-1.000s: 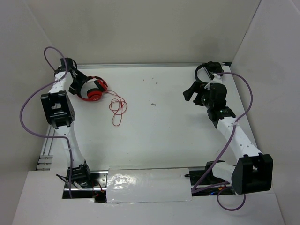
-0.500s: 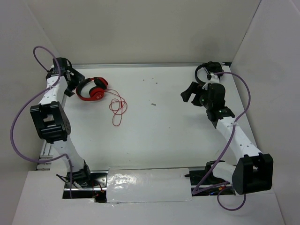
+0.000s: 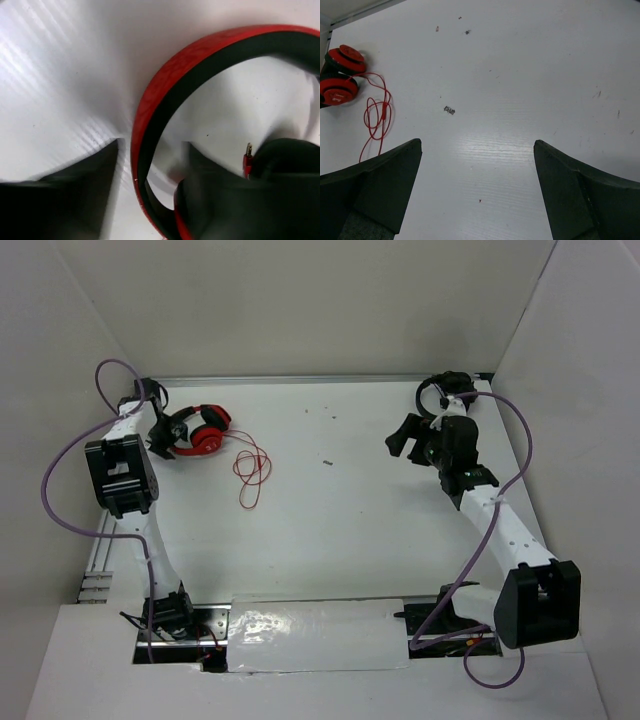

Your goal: Wrap the headphones

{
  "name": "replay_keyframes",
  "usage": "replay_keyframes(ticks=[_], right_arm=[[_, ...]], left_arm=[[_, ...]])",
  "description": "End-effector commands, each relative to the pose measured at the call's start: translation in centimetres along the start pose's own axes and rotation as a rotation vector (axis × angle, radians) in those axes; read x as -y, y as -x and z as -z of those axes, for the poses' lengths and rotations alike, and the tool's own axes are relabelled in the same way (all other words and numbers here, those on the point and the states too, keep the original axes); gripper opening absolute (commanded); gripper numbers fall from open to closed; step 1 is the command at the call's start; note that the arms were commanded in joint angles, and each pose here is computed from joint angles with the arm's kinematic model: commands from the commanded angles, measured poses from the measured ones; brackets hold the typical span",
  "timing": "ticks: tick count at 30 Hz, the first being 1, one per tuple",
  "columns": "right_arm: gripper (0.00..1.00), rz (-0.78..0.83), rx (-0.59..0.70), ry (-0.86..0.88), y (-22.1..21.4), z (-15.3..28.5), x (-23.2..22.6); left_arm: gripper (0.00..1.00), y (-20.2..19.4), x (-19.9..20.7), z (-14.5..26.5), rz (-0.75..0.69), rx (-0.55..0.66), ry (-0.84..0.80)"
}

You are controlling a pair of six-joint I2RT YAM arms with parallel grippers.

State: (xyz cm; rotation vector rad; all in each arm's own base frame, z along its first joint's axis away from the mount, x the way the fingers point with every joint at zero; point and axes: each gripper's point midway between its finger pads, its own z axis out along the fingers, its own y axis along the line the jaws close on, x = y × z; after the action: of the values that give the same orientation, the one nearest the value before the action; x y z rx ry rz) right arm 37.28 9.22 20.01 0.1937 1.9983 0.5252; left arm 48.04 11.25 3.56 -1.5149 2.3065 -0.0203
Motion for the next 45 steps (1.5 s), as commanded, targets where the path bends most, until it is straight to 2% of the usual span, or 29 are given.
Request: replay_keyframes(ticks=[1, 2, 3, 5, 6, 7, 9, 11, 12, 13, 14, 15, 16, 19, 21, 25, 27, 32, 36, 37, 41, 45], right_arm=[[1.0, 0.032, 0.043, 0.026, 2.1, 0.2, -1.3], [1.0, 0.029, 0.044, 0.03, 2.2, 0.2, -1.3], [1.0, 0.033, 0.037, 0.05, 2.0, 0.3, -1.7], [1.0, 0.052, 0.033, 0.094, 1.7, 0.6, -2.7], [1.0, 0.062, 0.033, 0.125, 1.7, 0.9, -3.5], [1.0, 0.078, 0.032, 0.147, 1.6, 1.1, -4.2], [1.0, 0.122, 0.017, 0.203, 0.7, 1.6, -6.6], [1.0, 0.16, 0.011, 0.264, 0.0, 2.2, -9.5], [1.0, 0.179, 0.012, 0.292, -0.2, 2.6, -10.6], [1.0, 0.194, 0.009, 0.324, -0.5, 3.0, -11.7], [1.0, 0.219, -0.001, 0.377, -1.0, 3.7, -13.8], [1.0, 0.237, -0.012, 0.402, -1.4, 4.0, -14.7], [1.0, 0.274, -0.009, 0.425, -1.2, 4.4, -15.7], [1.0, 0.311, -0.028, 0.444, -2.0, 5.1, -17.9], [1.0, 0.344, -0.032, 0.489, -2.8, 5.7, -19.4], [1.0, 0.406, -0.007, 0.526, -3.6, 6.8, -21.6], [1.0, 0.414, -0.023, 0.503, -3.9, 6.7, -22.0], [1.0, 0.391, -0.036, 0.491, -5.0, 6.3, -24.0], [1.0, 0.385, -0.062, 0.48, -6.1, 5.7, -25.5], [1.0, 0.412, -0.09, 0.473, -7.3, 4.4, -26.0], [1.0, 0.456, -0.103, 0.249, -8.0, 1.7, -22.6], [0.97, 0.469, -0.155, 0.205, -9.8, 0.8, -21.7]], left_arm=[[0.54, 0.3, 0.7, -0.6, 0.031, -0.007, -0.001], [0.44, 0.4, 0.6, -0.1, 0.038, -0.008, 0.0], [0.3, 0.3, 0.7, 0.2, 0.037, -0.007, -0.006], [0.18, 0.3, 1.3, 2.0, 0.023, 0.007, -0.055], [0.07, 0.3, 1.6, 2.9, 0.012, 0.016, -0.078], [0.01, 0.7, 2.2, 5.1, 0.012, 0.042, -0.116], [0.0, -0.4, 2.6, 6.9, -0.032, 0.058, -0.155], [0.0, -2.5, 3.1, 10.6, -0.084, 0.067, -0.2], [0.0, -2.9, 3.4, 13.9, -0.102, 0.107, -0.247], [0.0, -3.8, 3.1, 15.0, -0.121, 0.127, -0.252], [0.0, -6.7, 2.8, 15.1, -0.186, 0.117, -0.25], [0.0, -7.9, 2.5, 16.0, -0.198, 0.117, -0.271], [0.0, -10.8, 1.7, 17.9, -0.235, 0.102, -0.31], [0.0, -15.5, 0.0, 20.6, -0.258, 0.045, -0.412], [0.0, -17.1, -0.4, 22.6, -0.244, 0.042, -0.486], [0.0, -21.3, -1.6, 24.8, -0.284, -0.032, -0.544], [0.0, -21.9, -1.9, 25.5, -0.292, -0.023, -0.542], [0.0, -23.8, -4.7, 24.9, -0.254, -0.035, -0.373], [0.0, -25.0, -4.9, 25.0, -0.264, -0.049, -0.336], [0.0, -25.2, -4.7, 25.2, -0.28, -0.052, -0.345], [0.0, -26.5, -4.2, 26.4, -0.321, -0.062, -0.376], [0.0, -27.1, -4.0, 27.1, -0.309, -0.06, -0.405]])
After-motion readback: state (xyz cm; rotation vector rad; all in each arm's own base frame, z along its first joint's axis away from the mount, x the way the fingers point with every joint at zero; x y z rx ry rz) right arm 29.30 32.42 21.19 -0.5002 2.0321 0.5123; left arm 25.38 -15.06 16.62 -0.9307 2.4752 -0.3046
